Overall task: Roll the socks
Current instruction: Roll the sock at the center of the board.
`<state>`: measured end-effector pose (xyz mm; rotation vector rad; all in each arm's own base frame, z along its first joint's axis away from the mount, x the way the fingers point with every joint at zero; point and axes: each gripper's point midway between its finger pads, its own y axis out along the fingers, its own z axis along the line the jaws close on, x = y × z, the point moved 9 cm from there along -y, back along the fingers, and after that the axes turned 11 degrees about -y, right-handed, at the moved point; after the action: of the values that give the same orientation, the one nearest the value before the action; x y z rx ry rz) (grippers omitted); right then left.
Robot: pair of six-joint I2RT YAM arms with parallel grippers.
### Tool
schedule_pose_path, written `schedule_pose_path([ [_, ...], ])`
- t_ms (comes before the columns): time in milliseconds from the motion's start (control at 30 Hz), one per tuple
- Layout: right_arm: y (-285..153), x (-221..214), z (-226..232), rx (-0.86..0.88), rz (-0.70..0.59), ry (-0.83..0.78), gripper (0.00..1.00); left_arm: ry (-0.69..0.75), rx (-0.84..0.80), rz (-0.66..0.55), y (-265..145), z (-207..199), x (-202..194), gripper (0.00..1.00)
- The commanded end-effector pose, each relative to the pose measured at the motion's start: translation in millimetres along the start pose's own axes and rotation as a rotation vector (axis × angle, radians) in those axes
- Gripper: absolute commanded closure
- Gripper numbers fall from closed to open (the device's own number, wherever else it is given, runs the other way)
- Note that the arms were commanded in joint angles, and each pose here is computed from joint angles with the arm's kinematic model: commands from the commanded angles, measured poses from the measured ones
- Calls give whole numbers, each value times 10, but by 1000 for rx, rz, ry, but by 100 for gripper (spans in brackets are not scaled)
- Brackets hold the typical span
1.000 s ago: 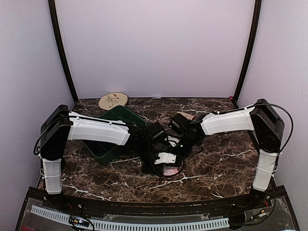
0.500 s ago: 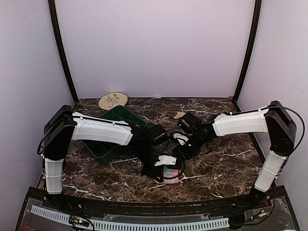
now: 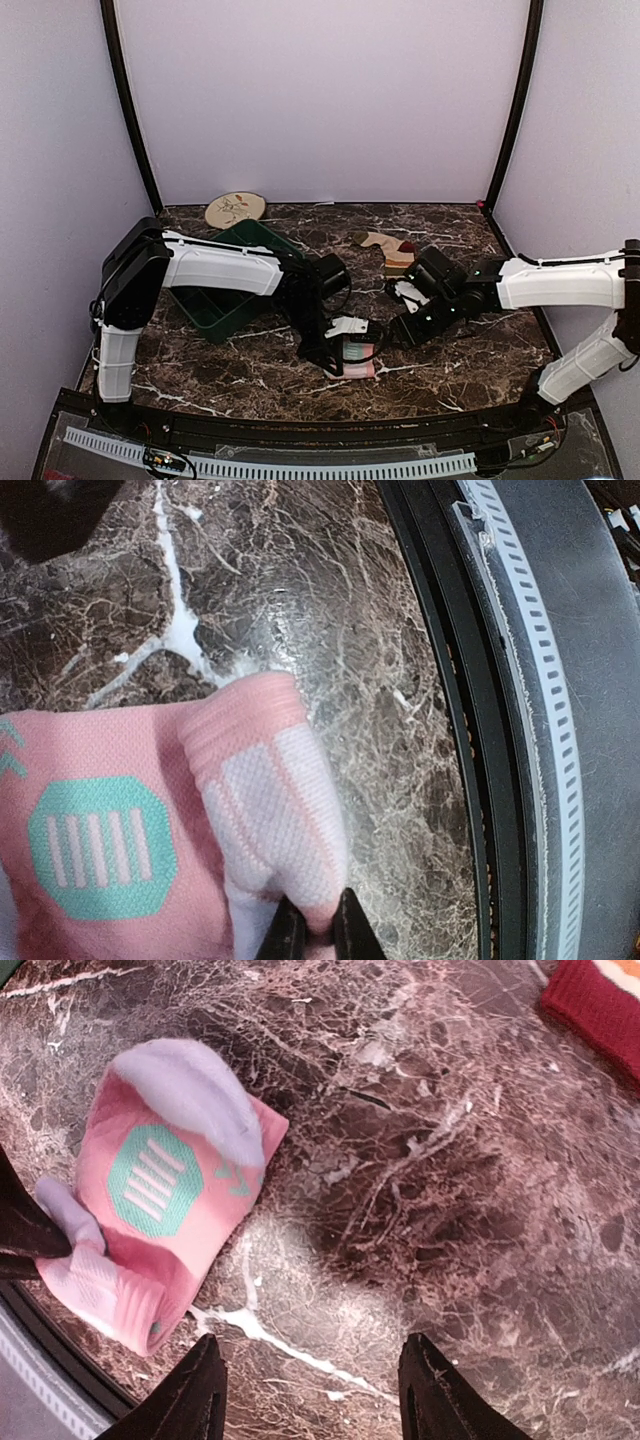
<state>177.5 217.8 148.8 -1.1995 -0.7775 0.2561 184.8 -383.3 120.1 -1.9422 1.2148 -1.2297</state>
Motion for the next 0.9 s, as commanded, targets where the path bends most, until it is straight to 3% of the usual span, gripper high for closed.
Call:
schedule_pose_path([
  [0,-65,-115,78,-103,-80,-8,43,-48,-52,-7,-29,43,-3,100],
  [200,-103,-309,292,-159,-146,-87,43,-109,-96,-4,4,139,-44,100],
  [533,-119,-368,778,-243,-217,-394,43,-177,-152,-21,-13,259,-70,100],
  [867,72,-258,1102,-285,-196,-666,42,-215,-187,-34,-33,336,-81,100],
])
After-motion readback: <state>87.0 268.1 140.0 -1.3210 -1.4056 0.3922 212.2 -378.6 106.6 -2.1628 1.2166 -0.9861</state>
